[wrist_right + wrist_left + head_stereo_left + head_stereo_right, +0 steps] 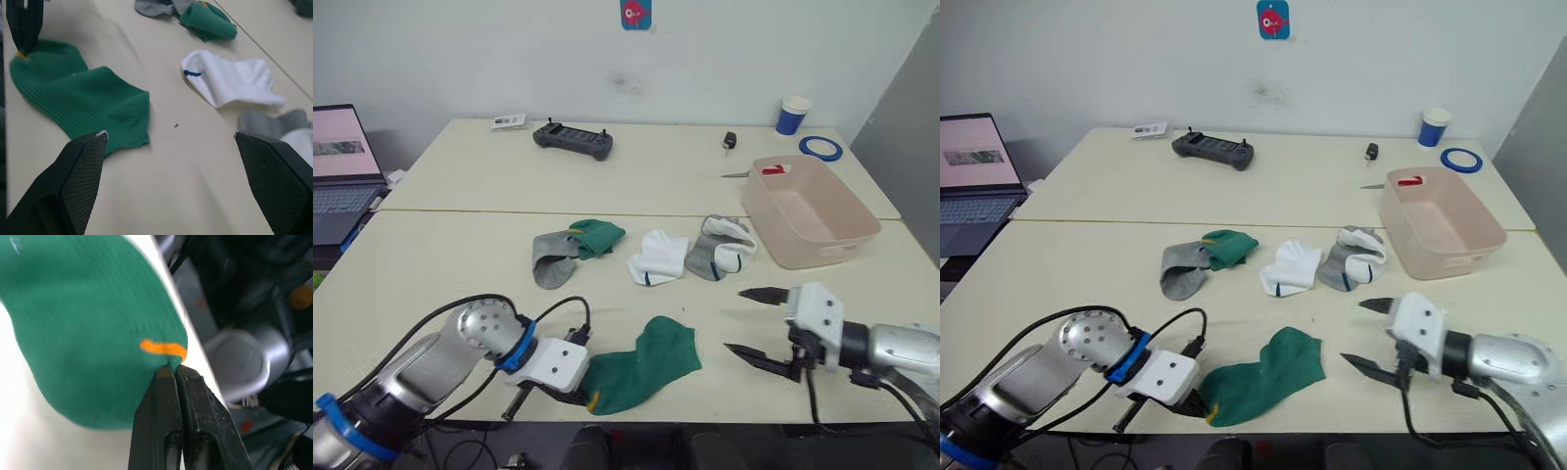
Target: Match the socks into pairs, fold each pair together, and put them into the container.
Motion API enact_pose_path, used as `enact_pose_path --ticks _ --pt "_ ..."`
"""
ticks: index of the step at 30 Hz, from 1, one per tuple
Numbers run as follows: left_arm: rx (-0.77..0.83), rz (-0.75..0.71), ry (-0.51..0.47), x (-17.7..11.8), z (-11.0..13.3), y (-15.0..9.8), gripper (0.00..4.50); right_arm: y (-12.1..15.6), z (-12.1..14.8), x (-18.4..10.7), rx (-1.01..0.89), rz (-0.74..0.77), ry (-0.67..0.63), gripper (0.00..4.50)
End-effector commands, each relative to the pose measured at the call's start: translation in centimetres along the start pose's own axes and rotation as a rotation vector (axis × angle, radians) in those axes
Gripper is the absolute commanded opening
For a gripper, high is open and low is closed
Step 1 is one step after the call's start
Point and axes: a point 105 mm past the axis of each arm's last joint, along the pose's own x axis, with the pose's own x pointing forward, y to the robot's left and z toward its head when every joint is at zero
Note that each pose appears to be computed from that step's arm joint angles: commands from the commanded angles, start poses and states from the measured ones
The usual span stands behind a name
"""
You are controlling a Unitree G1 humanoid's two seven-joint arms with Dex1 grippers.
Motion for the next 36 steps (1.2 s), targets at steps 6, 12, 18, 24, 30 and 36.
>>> enact_pose_path --ticks 6,12,18,24,30,36 --pt "0.0 0.445 -0.02 -4.7 0.6 4.2 0.05 0.4 1.1 1.6 -0.14 0.099 -0.071 4.5" --pt "-0.101 0.491 -0.014 -4.4 -1.5 3.3 0.05 4.0 1.9 2.1 -0.081 0.256 -0.109 4.5" --pt "-0.134 0.521 -0.037 -4.5 -1.5 3.3 0.05 6.1 1.0 3.7 -0.131 0.321 -0.092 4.5" --pt "-0.141 0.537 -0.029 -4.7 -1.9 3.2 0.05 6.6 -0.5 5.7 -0.148 0.372 -0.067 4.5" --pt "-0.148 0.543 -0.027 -4.4 -2.1 2.9 0.0 5.6 -2.2 6.9 -0.161 0.371 0.007 3.89" --pt "-0.151 0.552 -0.036 -4.1 -2.2 2.8 0.0 4.8 -2.7 7.4 -0.178 0.361 0.046 1.8"
